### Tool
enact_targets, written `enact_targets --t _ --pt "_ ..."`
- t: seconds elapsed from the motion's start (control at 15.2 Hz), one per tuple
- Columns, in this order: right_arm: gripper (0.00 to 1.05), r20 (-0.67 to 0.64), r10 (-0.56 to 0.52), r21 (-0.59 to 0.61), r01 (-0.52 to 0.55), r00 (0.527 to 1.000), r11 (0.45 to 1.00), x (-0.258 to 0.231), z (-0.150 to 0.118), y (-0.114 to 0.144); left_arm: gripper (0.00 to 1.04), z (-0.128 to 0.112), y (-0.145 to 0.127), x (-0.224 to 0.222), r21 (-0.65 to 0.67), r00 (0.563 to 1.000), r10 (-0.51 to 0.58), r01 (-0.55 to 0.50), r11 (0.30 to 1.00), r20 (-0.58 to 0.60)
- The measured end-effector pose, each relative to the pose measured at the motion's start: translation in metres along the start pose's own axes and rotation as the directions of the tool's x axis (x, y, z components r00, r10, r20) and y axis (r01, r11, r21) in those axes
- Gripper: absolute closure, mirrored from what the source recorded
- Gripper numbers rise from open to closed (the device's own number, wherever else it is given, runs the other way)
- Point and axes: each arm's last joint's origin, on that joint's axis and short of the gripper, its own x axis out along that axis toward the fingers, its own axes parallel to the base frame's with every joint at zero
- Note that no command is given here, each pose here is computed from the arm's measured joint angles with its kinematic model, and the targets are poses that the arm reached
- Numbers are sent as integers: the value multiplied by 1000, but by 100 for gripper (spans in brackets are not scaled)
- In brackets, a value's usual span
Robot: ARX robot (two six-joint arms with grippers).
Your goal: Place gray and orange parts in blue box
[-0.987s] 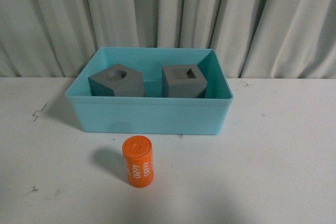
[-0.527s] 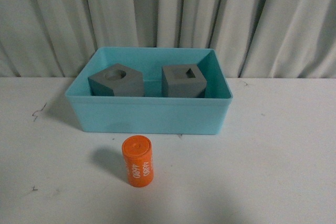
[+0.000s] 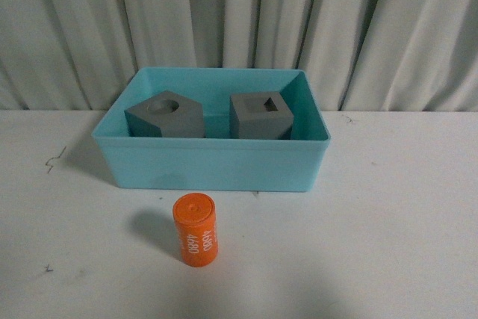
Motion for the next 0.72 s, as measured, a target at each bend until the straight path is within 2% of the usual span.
enact_targets --t 0.2,0.26,0.66,0.72 --pt "6 0 0 0 0 1000 1000 0 0 0 103 0 0 0 0 1000 0 0 1000 0" --pt "6 0 0 0 0 1000 1000 0 0 0 94 0 0 0 0 1000 0 0 1000 0" --pt "6 0 0 0 0 1000 1000 0 0 0 21 0 0 0 0 1000 0 0 1000 0" --pt "6 -184 -47 28 53 982 998 0 -2 -2 10 0 0 0 0 1000 0 0 1000 -1"
